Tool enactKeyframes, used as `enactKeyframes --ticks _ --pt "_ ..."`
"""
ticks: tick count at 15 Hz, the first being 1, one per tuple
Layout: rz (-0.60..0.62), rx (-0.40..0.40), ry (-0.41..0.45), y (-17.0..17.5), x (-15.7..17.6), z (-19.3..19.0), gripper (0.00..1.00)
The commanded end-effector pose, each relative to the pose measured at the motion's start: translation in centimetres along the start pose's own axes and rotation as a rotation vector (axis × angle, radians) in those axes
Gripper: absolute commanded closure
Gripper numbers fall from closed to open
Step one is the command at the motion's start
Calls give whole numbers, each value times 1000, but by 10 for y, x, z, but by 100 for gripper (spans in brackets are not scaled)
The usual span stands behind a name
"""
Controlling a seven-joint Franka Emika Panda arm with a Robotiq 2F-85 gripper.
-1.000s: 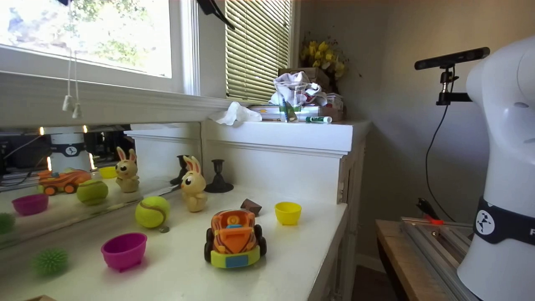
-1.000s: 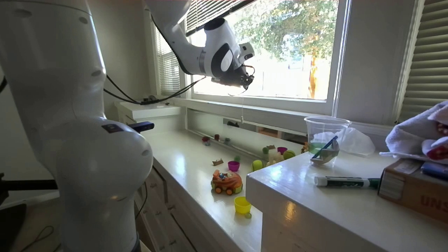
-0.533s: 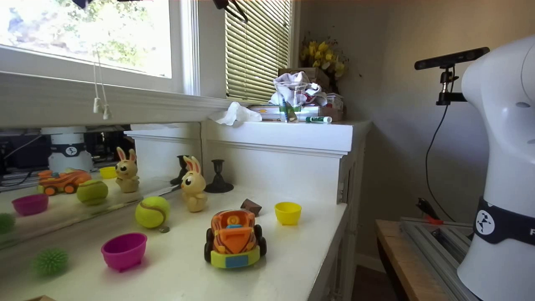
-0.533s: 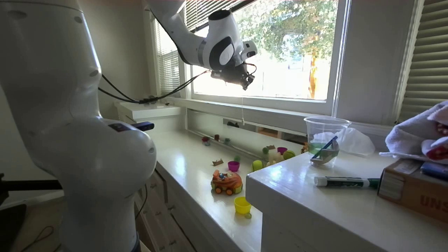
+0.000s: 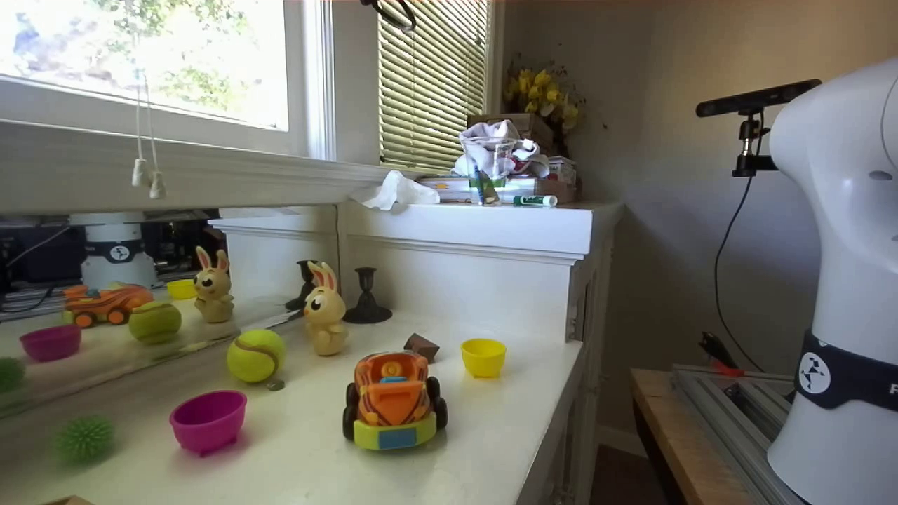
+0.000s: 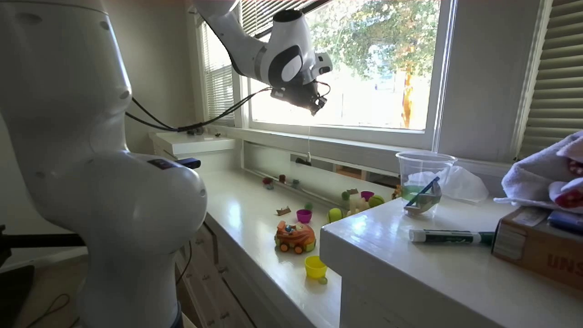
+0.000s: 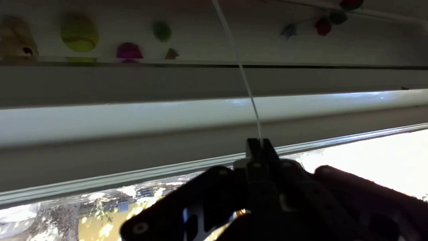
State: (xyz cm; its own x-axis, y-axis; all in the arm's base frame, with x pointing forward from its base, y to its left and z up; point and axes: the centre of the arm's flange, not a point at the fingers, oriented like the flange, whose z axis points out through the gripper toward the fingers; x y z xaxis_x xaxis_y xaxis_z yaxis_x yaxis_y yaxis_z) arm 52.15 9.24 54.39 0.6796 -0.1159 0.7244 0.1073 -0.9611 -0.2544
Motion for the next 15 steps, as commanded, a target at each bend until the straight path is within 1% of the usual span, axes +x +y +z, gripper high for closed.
enactKeyframes --ticks 1,3,4,7,11,15 --pt "-14 19 -159 -8 -38 31 100" --pt "-13 27 -175 -10 -34 30 100" --pt "-13 42 -159 -12 -28 26 100" --pt "-28 62 -77 -23 0 5 100" --pt "-45 79 -10 -37 25 -22 100" --pt "-33 59 78 -37 56 -59 100"
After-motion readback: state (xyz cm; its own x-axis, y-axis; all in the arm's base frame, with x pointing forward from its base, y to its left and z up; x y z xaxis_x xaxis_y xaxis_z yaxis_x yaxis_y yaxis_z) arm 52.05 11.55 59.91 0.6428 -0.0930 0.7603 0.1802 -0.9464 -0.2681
